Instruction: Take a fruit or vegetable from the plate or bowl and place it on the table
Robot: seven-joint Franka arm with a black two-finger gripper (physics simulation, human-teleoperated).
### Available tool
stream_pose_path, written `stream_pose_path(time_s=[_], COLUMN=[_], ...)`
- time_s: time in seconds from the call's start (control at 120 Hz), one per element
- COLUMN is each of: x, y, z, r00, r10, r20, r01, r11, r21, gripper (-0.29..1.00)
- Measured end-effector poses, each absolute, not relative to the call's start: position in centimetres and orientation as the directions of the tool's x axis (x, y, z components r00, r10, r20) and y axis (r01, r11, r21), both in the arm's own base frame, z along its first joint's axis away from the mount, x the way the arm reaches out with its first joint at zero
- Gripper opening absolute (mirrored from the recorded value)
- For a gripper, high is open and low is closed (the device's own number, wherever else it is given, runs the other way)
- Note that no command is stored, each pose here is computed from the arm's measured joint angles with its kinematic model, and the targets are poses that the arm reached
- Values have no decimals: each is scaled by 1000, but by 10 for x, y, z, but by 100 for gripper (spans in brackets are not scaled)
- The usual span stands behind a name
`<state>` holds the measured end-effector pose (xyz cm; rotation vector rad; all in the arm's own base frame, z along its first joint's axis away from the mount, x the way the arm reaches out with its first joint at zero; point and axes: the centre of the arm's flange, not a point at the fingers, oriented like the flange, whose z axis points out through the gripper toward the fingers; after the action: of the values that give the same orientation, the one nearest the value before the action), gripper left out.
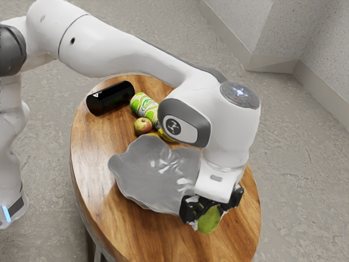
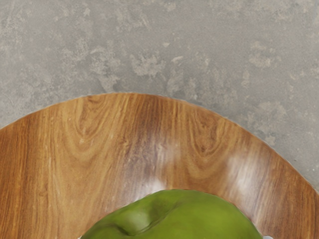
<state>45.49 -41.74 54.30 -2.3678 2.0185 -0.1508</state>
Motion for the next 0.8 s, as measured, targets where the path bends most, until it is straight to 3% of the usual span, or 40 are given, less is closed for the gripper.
stream_pose_path(time_s=[0.125,0.3,0.358,0.433,0.65,0.717,0.8], x=[475,483,483,496,496,514,524], y=[-398,-391,-386,-367,-365,-337,-226], z=[506,497,486,477,478,484,579], r00=[217,257,281,351,395,433,598], r10=[-976,-966,-959,-936,-917,-900,-800], r20=[23,27,22,34,62,47,48], r01=[-974,-964,-959,-936,-918,-901,-784], r11=[-218,-258,-282,-351,-391,-433,-596], r21=[-55,-57,-29,26,72,14,-170], gripper=[27,27,44,55,67,68,69])
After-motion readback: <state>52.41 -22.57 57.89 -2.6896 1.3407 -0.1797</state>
